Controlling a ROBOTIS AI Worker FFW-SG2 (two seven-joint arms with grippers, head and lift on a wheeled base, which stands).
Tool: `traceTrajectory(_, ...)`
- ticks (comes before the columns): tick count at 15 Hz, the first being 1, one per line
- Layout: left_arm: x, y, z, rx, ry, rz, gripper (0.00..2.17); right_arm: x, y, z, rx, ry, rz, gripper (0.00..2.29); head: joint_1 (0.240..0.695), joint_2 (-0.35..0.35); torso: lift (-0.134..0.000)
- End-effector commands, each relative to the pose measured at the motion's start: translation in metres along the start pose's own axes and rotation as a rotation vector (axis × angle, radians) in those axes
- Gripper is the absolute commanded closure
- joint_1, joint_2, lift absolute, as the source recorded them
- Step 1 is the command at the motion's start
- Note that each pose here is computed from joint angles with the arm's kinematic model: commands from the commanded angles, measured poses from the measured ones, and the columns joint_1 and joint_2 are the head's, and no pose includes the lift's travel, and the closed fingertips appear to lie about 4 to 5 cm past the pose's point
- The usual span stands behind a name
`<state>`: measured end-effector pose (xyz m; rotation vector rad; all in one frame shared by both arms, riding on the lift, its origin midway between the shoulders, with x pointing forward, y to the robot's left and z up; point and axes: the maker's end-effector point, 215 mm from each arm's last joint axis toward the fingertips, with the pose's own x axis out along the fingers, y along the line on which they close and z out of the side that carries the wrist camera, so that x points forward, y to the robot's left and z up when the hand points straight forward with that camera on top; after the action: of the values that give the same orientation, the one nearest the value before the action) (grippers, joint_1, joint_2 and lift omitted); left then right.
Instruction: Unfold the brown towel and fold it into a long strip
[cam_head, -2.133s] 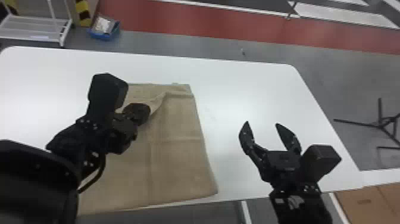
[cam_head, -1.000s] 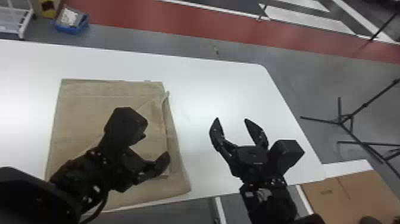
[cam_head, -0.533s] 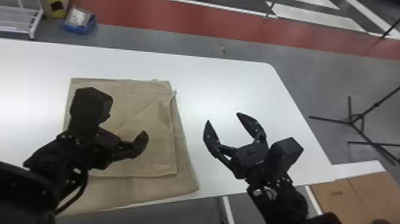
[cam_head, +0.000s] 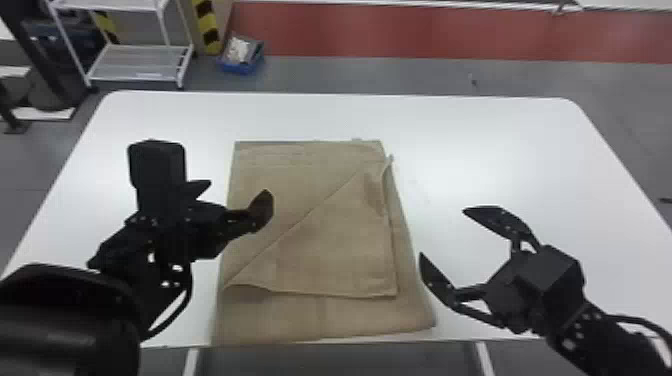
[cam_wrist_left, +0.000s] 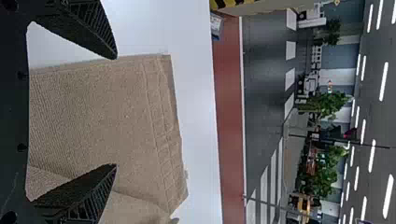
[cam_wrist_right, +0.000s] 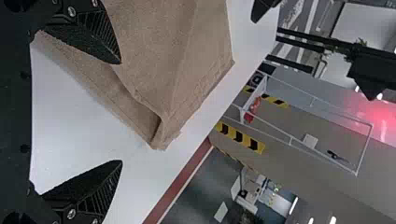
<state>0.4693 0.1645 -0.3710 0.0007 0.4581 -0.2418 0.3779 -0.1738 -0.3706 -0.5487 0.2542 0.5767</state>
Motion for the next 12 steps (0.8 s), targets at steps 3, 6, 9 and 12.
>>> traceTrajectory(3, -0.003, 0.004, 0.002, -0.012, -0.008, 0.003, 0.05, -0.005, 0.012, -0.014, -0.153, 0.108, 0.096, 0.13, 0.695, -0.006, -0.123)
traceTrajectory(6, -0.003, 0.004, 0.003, -0.014, -0.010, 0.003, 0.05, -0.003, 0.030, -0.014, -0.205, 0.139, 0.182, 0.14, 0.695, -0.001, -0.123)
traceTrajectory(9, -0.004, 0.003, 0.004, -0.013, -0.013, 0.001, 0.05, 0.013, 0.041, -0.017, -0.234, 0.187, 0.226, 0.16, 0.695, 0.008, -0.123)
traceTrajectory(12, -0.005, 0.003, 0.006, -0.013, -0.018, 0.002, 0.05, 0.019, 0.055, -0.010, -0.181, 0.216, 0.357, 0.17, 0.695, 0.034, -0.123)
